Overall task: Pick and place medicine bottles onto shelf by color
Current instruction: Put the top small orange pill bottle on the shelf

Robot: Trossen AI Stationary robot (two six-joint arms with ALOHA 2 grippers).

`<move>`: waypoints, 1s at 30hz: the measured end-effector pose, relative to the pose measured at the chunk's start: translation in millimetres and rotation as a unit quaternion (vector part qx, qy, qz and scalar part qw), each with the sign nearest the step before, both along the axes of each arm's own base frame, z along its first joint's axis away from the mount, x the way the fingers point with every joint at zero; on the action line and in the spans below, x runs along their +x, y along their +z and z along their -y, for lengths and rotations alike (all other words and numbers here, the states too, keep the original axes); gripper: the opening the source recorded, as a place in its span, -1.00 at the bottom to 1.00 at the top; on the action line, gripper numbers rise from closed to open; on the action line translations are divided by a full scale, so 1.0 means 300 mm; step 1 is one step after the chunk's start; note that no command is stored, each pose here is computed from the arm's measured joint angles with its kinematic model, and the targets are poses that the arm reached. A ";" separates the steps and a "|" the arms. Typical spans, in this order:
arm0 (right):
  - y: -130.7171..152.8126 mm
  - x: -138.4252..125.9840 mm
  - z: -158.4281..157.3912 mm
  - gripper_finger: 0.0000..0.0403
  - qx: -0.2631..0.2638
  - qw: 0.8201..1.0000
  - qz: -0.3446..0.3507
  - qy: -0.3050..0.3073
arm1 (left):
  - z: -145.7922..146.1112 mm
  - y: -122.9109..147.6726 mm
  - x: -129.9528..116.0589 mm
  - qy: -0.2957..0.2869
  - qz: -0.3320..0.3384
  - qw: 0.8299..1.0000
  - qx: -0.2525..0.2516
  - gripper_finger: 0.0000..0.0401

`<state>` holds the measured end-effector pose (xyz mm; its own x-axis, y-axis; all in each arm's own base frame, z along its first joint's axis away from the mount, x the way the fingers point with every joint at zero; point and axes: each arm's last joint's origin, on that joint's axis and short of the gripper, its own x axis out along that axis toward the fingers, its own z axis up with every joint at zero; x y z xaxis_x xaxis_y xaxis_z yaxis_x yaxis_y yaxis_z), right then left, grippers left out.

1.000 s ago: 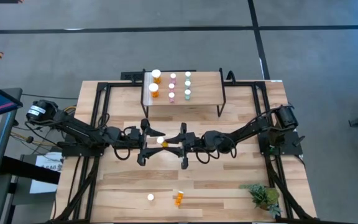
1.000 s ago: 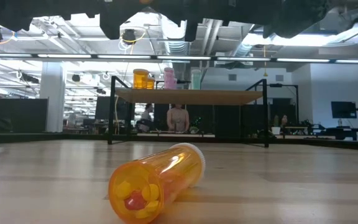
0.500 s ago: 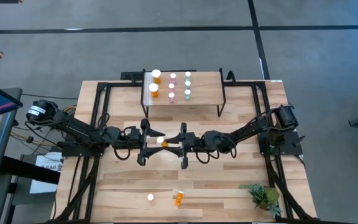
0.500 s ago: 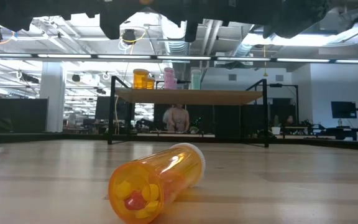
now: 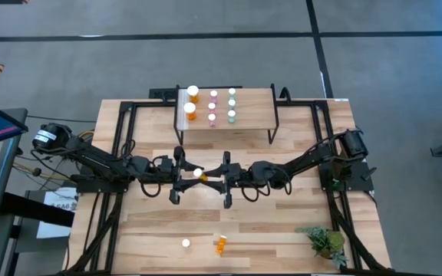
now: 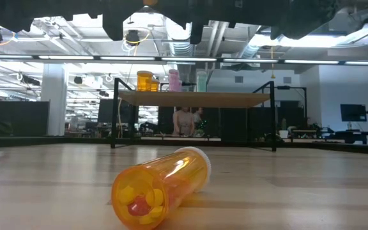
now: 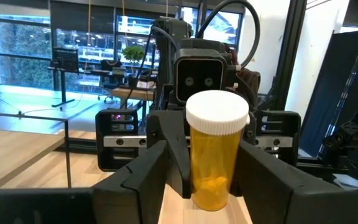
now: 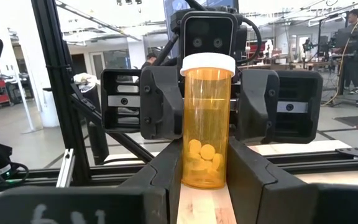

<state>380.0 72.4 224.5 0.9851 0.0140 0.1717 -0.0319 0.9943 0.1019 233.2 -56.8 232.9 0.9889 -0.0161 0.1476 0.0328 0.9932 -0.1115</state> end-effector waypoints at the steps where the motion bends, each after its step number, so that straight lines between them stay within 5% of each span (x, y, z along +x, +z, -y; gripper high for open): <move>1: 0.000 0.000 0.000 -0.41 0.000 1.000 0.000 0.000 | 0.000 0.000 0.000 0.000 -0.001 1.000 0.000 -0.16; 30: -0.012 0.004 0.010 -0.33 0.001 1.000 -0.019 -0.004 | 0.001 -0.009 0.001 -0.001 -0.013 1.000 0.004 -0.48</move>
